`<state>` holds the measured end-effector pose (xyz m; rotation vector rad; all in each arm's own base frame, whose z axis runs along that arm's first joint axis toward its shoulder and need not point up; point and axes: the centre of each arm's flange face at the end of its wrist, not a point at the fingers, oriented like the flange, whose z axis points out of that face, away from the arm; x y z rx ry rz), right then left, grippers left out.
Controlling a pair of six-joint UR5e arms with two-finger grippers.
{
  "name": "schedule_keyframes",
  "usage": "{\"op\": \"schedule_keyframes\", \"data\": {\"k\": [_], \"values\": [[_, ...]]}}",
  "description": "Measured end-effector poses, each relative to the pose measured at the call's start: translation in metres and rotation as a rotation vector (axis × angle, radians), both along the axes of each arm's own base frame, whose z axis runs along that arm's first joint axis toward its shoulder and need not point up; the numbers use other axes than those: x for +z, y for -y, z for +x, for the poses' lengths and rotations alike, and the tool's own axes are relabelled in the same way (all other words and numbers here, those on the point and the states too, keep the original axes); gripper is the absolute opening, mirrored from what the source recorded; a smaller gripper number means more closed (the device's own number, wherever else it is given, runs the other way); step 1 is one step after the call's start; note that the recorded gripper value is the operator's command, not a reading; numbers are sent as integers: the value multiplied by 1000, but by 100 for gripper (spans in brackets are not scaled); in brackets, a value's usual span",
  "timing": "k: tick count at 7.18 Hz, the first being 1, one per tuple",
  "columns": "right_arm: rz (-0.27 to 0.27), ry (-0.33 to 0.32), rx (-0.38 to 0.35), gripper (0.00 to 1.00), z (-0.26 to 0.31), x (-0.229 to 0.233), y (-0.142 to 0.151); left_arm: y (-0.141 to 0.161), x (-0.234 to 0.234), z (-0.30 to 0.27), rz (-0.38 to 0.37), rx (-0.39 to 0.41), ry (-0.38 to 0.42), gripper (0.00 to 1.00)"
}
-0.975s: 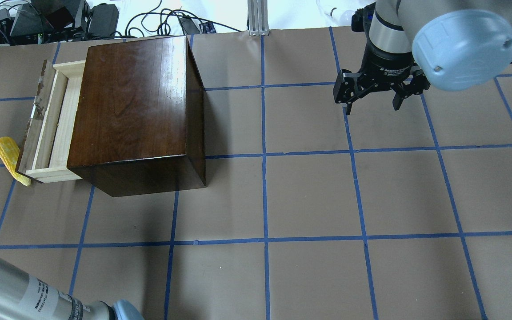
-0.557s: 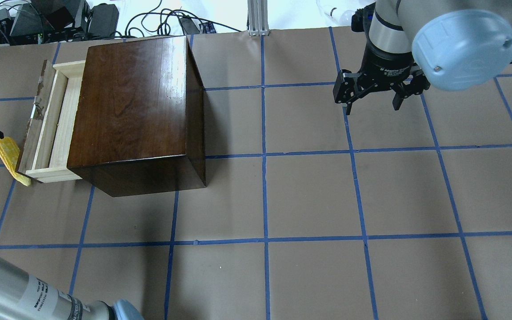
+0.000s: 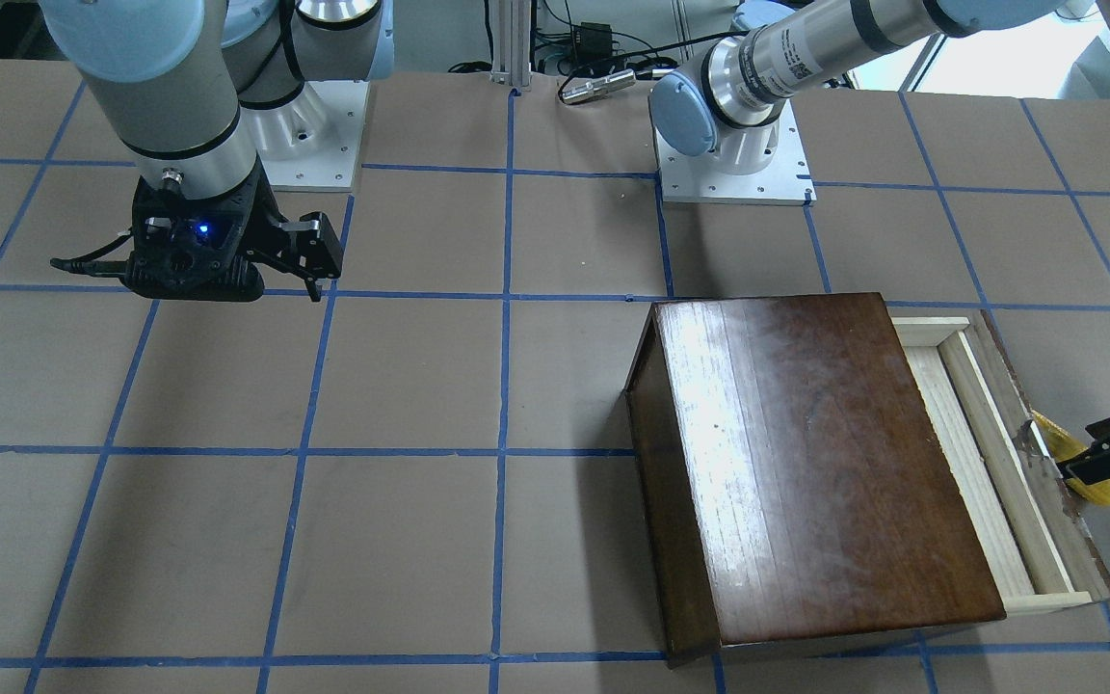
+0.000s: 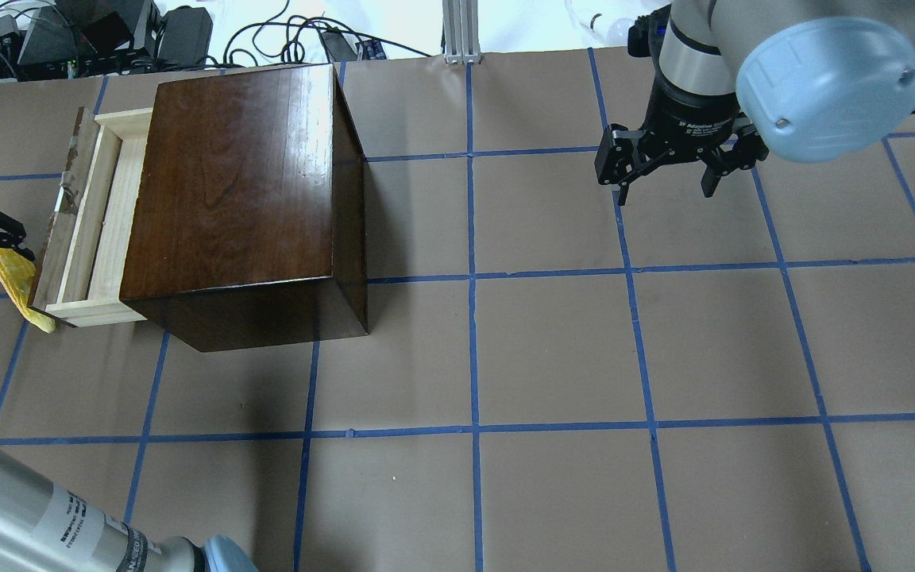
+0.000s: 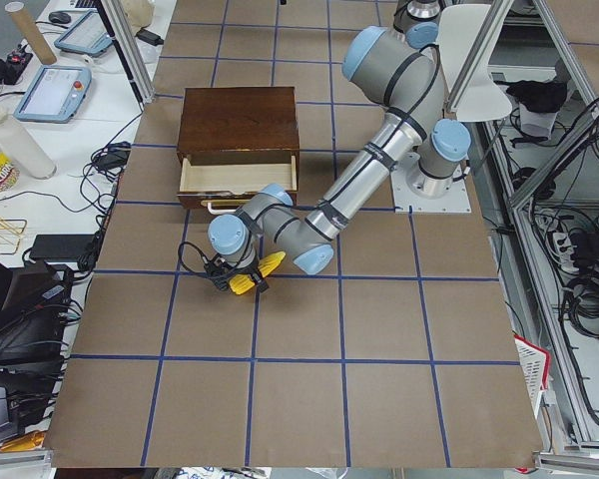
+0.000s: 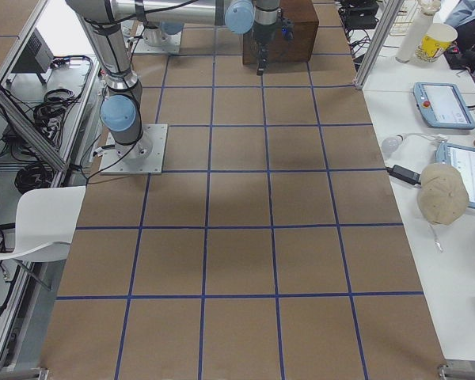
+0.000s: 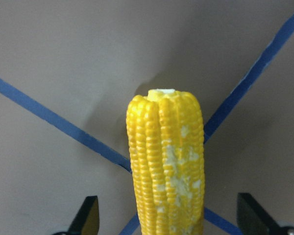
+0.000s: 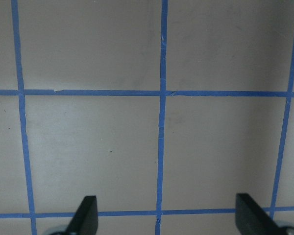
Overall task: Open drawer and put corn inside
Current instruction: 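Grasp the yellow corn cob with the left gripper, then lift the corn and carry it over the open drawer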
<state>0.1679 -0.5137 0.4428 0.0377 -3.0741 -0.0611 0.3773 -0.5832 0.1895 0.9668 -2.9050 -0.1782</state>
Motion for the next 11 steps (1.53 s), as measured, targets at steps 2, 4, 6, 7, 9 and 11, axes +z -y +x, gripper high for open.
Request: {"op": "schedule_keyframes", "data": {"k": [2,4,6,7,9,11], "values": [[-1,0,0,100,0,0,0,1,-5,1,2,-4,-6,0],[-1,0,0,100,0,0,0,1,5,1,0,-16,1,0],[-1,0,0,100,0,0,0,9,45,3,-42,-103,37,0],[-1,0,0,100,0,0,0,13,81,4,-61,-187,46,0],[-1,0,0,100,0,1,0,21,176,-24,-79,-342,61,0],[0,2,0,100,0,0,0,33,250,-99,-57,-518,78,0]]}}
